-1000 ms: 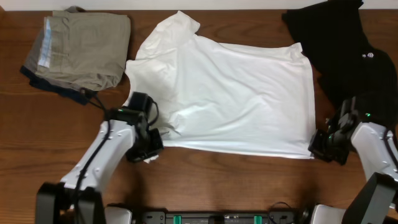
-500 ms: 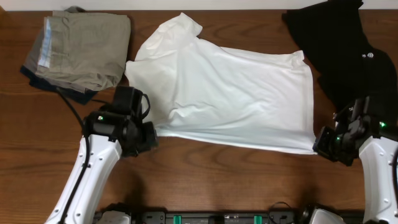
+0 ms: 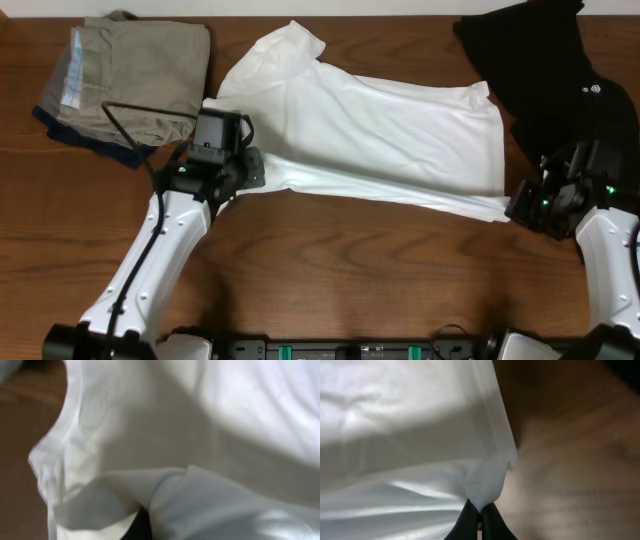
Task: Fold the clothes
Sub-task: 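Lift the bottom hem with both grippers and fold it up toward the collar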
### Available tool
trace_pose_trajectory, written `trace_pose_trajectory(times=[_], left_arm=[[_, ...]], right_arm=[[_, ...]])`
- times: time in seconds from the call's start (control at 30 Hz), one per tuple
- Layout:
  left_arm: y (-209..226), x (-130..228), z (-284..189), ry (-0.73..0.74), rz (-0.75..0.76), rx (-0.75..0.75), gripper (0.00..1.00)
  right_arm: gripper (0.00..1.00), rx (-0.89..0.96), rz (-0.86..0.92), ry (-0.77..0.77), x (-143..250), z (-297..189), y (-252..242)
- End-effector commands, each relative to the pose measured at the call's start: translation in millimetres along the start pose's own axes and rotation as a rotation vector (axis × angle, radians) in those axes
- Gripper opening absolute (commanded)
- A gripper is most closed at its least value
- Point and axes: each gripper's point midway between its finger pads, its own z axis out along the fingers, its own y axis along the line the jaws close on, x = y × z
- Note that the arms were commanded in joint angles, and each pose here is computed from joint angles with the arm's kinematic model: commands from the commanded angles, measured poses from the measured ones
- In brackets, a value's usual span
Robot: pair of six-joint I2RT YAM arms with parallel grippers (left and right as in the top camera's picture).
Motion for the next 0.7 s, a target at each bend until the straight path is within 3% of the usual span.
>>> trace_pose_trajectory(times=[0.0,0.2,0.67], left_arm=[[1.1,-21.4,5.6,-0.064,0.047,-0.023,0.06],[-7.8,-48.3,19.4,-0.16,0.05,0.006,0.06],[-3.8,-48.2,69.2,-0.136,0.083,-0.022,0.06]], right_arm=[[0.01,0.007,-0.004,-0.024,-13.5,4.0,-2.7],[0.01,-0.026,-0.027,-0.079,-36.9,20.5,4.4],[0.01,-0.059,-0.1,-0.133,-67.2,68.7,23.8]])
